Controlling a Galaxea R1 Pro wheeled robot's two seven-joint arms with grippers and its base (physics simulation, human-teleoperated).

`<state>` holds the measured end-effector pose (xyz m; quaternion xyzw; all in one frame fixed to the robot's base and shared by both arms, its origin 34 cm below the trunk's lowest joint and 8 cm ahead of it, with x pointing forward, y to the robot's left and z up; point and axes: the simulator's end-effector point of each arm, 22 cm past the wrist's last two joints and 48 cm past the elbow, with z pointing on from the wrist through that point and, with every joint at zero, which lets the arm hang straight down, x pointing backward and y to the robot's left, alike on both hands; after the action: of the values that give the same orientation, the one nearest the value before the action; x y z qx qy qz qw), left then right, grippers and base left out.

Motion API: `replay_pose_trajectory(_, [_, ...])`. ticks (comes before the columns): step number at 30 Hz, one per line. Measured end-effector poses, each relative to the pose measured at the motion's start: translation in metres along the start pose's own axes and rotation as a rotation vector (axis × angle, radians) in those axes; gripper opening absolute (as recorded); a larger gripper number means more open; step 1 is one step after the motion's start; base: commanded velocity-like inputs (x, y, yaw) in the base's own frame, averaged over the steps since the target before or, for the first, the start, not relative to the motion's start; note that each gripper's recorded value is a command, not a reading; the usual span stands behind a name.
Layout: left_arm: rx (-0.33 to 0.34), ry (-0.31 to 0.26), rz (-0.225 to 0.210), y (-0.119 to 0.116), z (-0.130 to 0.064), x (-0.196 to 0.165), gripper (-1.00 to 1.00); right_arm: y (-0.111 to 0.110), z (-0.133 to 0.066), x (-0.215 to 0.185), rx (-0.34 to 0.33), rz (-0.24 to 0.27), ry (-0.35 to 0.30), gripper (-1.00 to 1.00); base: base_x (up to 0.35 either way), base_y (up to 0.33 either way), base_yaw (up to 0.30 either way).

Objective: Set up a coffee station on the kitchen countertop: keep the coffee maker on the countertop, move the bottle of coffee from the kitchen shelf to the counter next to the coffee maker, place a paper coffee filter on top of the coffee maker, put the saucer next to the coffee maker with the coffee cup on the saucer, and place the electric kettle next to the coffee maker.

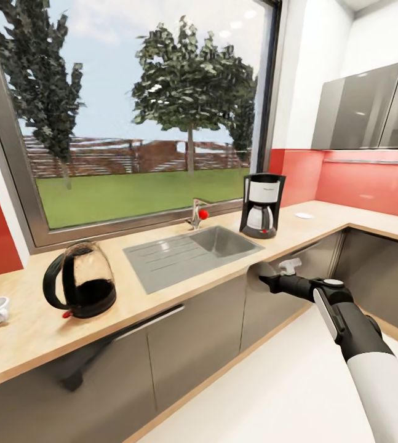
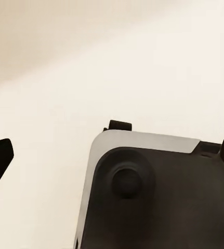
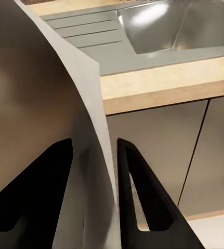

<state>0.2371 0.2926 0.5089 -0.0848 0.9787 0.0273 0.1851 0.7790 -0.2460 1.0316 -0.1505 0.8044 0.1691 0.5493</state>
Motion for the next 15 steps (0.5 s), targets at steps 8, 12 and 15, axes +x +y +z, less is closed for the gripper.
replay_pose_trajectory(8, [0.000,-0.002,0.000,-0.0002,0.0002,-0.0009,1.00,0.0000,-0.0005,-0.0008,0.000,-0.001,-0.001,-1.00,0.105,-0.097,-0.153])
replay_pose_trajectory(12, [0.000,-0.004,0.000,-0.0003,0.0003,-0.0016,1.00,0.0003,-0.0012,-0.0019,0.000,-0.001,-0.003,-1.00,0.003,-0.003,-0.262])
replay_pose_trajectory(15, [0.000,-0.005,0.000,-0.0002,0.0004,-0.0023,1.00,0.0005,-0.0018,-0.0028,0.000,-0.002,-0.005,-1.00,0.001,-0.003,-0.264])
